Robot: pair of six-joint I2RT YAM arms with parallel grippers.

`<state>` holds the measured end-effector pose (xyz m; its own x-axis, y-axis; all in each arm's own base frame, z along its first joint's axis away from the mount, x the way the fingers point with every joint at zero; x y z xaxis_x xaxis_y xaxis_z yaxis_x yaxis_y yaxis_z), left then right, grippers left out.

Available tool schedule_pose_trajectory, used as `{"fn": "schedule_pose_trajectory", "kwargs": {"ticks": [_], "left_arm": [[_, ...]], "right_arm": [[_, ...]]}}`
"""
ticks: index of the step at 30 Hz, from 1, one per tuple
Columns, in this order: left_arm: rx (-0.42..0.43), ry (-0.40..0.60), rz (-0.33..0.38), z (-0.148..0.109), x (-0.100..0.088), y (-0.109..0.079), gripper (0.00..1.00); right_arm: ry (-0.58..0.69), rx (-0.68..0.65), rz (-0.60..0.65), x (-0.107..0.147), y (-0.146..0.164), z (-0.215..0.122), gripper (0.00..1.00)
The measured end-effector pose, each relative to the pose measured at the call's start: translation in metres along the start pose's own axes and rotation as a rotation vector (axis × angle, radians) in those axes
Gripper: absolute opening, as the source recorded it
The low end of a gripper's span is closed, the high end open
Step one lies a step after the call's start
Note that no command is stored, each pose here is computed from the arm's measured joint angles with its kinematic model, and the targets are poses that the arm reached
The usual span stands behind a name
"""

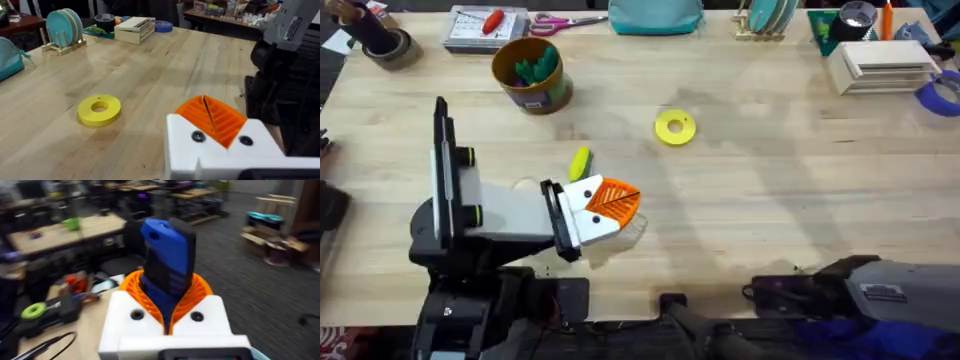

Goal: Pick up the gripper from the table and insert it into the empty holder that is missing its gripper. Then pick up a screw, insert it into the mounting hole, and use the screwdriver to tighten it. Finally, clean up the table by picking up the vegetable and placing it into the bucket.

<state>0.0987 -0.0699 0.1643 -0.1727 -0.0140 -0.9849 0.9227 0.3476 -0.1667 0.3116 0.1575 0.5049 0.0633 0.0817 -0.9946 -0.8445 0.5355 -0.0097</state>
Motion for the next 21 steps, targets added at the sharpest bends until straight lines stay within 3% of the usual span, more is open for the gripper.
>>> {"fn": "schedule_pose_trajectory", "kwargs": {"ticks": [13, 21], "left_arm": [[0.000, 0.000, 0.000, 0.000, 0.000, 0.000, 0.016], [0.000, 0.000, 0.000, 0.000, 0.000, 0.000, 0.016]], "right_arm": [[-0.003, -0.424, 0.012, 0.042, 0.029, 0.008, 0.026], [-0.004, -0.586, 0.031, 0.063, 0.061, 0.020, 0.026]]}}
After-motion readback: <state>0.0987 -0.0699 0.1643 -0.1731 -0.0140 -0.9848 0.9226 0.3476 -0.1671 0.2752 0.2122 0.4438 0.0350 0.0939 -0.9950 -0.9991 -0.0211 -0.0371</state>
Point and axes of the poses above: each hand's point on the last joint's axis, 136 mm out from that joint toward the fingers, its own z axis out along the fingers, its own y axis along the line the jaws close on, x = y × z, the point moved 10 cm from there along -z, back along the fingers, and after that the axes turned 5 degrees about -z, right-handed, at the moved point
